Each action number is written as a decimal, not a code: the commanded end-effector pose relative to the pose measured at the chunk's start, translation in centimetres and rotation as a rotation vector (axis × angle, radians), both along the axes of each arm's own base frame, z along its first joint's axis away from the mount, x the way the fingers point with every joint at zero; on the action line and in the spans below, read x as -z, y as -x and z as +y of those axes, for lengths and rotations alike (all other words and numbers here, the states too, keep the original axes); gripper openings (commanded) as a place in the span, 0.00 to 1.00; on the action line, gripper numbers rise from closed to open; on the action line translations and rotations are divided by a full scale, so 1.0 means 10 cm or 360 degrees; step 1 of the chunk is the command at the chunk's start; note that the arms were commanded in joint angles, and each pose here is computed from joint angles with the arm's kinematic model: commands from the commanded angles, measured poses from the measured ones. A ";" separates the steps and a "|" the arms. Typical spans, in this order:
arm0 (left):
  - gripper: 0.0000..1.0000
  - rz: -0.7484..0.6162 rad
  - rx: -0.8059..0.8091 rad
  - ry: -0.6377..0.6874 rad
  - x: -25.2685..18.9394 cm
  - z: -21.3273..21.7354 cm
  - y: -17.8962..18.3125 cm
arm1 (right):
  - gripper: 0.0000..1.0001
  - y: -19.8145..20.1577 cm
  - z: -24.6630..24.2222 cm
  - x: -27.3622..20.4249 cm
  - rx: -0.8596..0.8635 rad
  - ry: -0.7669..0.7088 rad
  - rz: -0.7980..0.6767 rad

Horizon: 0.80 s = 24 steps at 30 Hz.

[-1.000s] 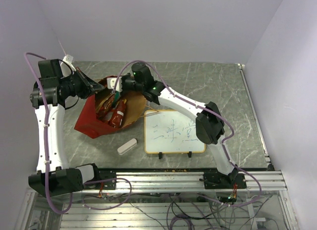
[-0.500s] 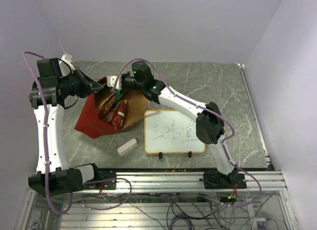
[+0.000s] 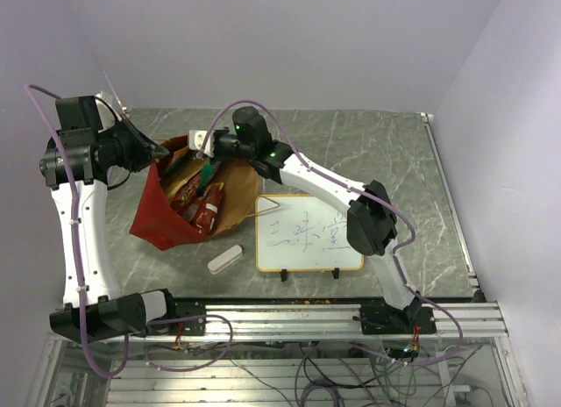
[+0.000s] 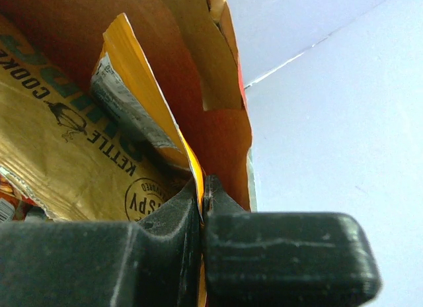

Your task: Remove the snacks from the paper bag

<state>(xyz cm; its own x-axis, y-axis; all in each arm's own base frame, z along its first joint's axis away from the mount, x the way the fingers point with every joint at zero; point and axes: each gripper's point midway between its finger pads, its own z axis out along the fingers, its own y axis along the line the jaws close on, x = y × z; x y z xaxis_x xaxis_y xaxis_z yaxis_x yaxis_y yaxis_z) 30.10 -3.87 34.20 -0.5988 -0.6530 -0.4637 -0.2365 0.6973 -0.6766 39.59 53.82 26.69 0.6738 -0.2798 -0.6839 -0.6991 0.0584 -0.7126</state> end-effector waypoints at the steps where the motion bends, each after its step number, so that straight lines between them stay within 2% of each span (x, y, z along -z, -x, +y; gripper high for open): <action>1: 0.07 -0.0006 -0.0132 -0.0081 -0.10 0.16 0.05 | 0.00 0.10 -0.07 -0.92 -0.0005 -0.0279 -0.0115; 10: 0.07 0.0016 -0.0253 -0.0120 -0.12 0.28 0.05 | 0.00 0.20 -0.20 -1.44 0.0033 -0.0436 -0.0097; 24: 0.07 0.0022 -0.0246 -0.0071 -0.05 0.24 0.06 | 0.00 0.48 -0.63 -2.29 0.0107 -0.0645 -0.0095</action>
<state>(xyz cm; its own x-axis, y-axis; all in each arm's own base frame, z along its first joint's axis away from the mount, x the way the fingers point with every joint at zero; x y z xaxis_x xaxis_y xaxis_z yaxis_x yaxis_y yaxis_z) 29.93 -1.73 33.72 -0.5326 -0.7107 -0.4596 -0.3667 0.6832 -0.6315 36.28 50.22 41.45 0.6513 -0.1354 -0.7466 -0.7029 0.2631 -0.6609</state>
